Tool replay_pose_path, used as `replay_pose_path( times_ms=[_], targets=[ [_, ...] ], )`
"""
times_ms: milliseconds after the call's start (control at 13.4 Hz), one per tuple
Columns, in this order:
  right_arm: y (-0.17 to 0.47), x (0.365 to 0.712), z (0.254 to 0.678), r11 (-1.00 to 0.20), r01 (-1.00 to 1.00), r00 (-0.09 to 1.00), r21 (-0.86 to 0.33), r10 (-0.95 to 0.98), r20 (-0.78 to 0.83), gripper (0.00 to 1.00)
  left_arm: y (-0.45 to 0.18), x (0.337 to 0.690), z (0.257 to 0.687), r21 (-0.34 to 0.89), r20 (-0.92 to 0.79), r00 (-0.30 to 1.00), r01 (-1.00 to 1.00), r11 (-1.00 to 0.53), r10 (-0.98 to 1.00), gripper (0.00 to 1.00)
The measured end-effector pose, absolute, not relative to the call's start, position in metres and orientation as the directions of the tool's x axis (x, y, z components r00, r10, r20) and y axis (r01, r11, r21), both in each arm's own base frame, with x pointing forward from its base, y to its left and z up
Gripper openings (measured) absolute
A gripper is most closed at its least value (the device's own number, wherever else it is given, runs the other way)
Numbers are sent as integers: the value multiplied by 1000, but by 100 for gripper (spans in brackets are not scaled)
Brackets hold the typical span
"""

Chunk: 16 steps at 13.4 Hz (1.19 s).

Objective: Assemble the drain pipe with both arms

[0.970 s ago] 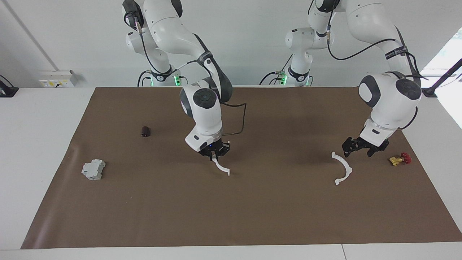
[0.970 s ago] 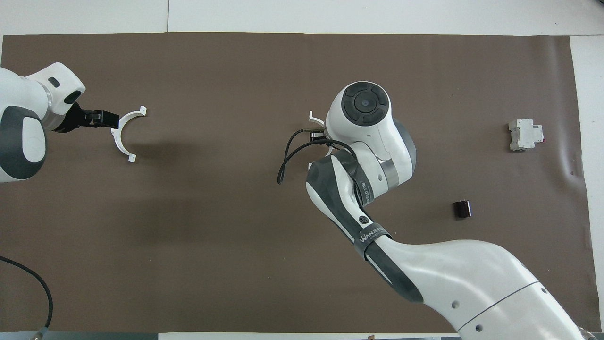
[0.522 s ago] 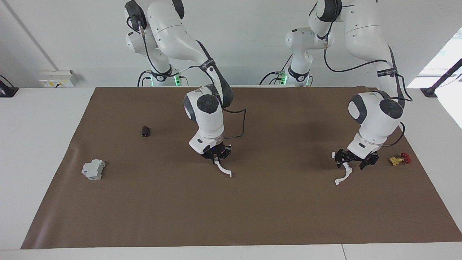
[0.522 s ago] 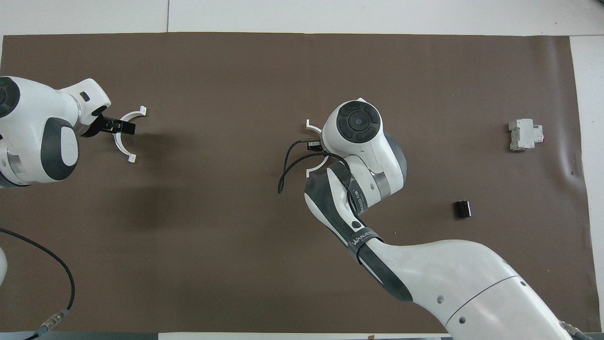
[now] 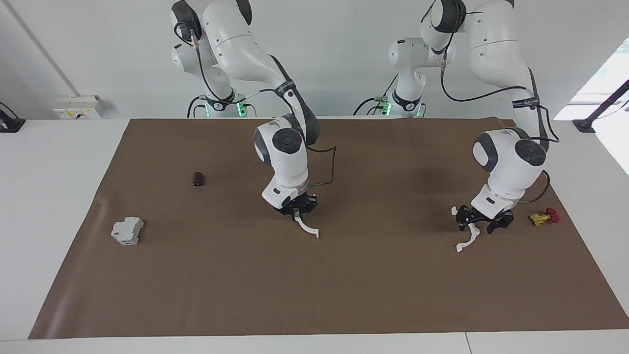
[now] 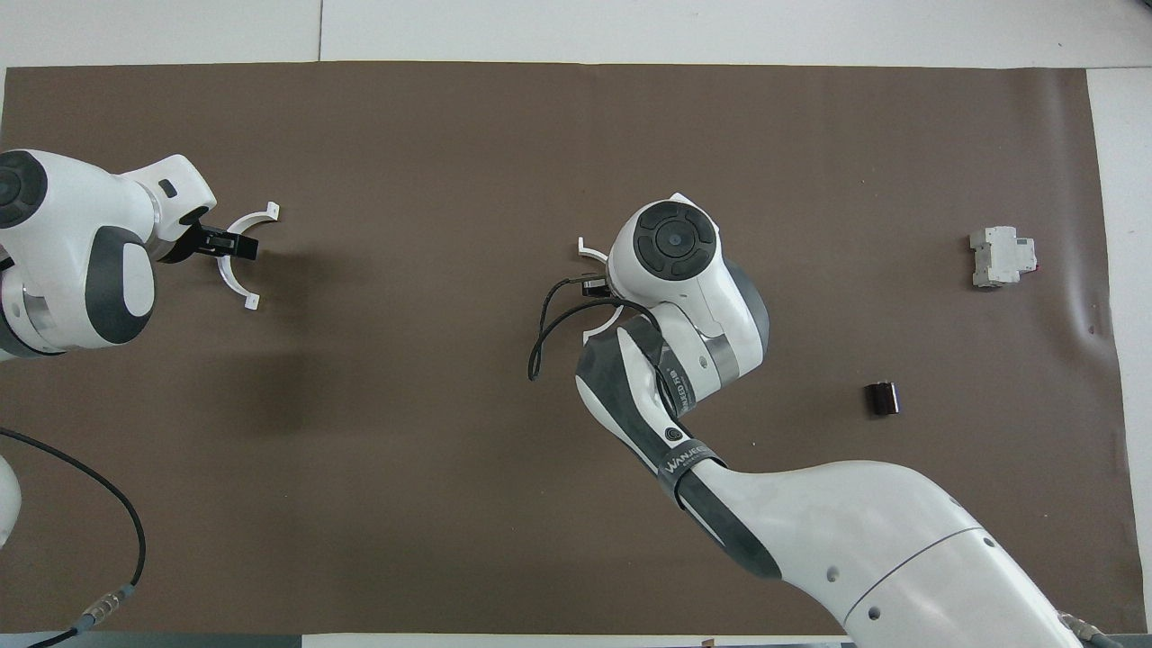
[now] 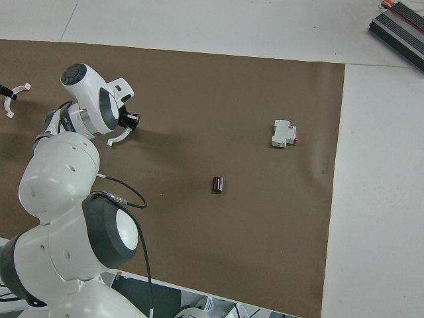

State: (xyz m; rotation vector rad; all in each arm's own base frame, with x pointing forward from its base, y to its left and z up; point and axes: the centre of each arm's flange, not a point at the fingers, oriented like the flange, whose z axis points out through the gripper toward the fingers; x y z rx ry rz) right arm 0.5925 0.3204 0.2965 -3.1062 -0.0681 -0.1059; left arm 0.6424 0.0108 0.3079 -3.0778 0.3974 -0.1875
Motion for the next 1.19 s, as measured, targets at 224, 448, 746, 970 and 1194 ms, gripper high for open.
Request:
replay_pose_path(
  times_ms=[224,448,746,970,1194],
  targets=[
    [321,593,297,-998,49,996,-35,46,78,28,11,643,304,-49,117,960,-251,-967,-255,59],
    [321,596,301,-998,48,995,-43,44,94,62,12,643,304,-51,122,959,-250,-967,-255,21],
    [305,625,365,-1000,26,995,-10,25,93,100,12,644,307,-51,125,959,-251,-967,-255,21],
    [207,646,455,-1000,-14,998,16,-13,64,100,1,652,330,-55,141,952,-266,-962,-271,21],
    [122,616,549,-996,-84,996,37,-85,-18,100,-35,657,362,-74,124,939,-315,-946,-322,21]
  ],
)
